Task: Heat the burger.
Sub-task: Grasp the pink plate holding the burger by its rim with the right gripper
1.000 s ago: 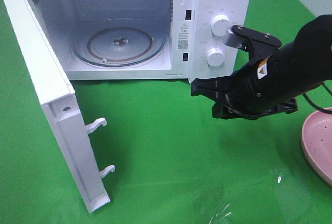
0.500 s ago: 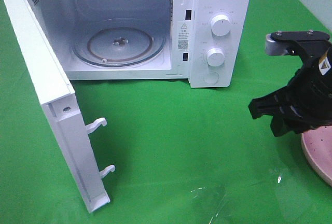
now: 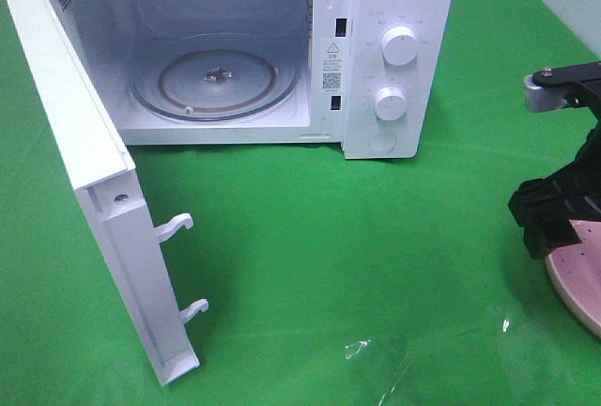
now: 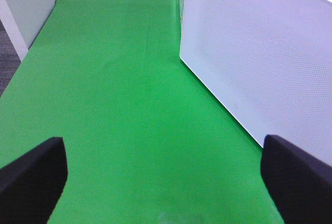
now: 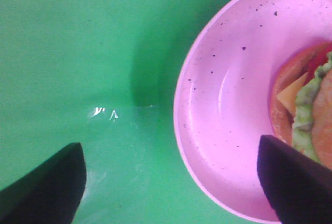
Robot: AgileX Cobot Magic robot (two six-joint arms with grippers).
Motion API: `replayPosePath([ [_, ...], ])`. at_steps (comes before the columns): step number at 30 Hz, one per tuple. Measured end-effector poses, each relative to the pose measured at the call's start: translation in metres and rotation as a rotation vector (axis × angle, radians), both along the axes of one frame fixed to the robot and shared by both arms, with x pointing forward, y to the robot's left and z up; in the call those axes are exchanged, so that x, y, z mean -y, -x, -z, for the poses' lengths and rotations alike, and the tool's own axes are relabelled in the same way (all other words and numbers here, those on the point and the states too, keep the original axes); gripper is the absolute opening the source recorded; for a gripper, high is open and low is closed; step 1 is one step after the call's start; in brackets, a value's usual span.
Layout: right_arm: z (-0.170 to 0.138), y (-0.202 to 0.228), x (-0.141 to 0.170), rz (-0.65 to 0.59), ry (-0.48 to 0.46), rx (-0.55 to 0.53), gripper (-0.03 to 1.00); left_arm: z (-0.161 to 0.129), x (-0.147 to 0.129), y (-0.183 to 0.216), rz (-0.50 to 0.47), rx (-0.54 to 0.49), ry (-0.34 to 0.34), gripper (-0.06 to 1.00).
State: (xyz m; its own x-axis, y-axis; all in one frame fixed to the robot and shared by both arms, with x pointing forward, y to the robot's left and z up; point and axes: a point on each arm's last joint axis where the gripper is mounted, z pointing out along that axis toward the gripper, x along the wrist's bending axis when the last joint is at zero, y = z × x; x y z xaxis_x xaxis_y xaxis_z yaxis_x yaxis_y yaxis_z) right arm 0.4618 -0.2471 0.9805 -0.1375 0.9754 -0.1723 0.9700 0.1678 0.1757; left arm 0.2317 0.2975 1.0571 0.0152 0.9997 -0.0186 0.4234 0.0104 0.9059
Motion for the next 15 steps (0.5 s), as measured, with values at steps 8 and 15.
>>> replayPosePath([
  [8,0.016,-0.008,-0.002,-0.017,0.019,-0.035,0.85,0.000,0.000,0.000,0.000,0.000,0.000,0.93],
  [15,0.046,-0.020,-0.002,-0.010,0.024,-0.099,0.83,0.000,0.000,0.000,0.000,0.000,0.000,0.93],
])
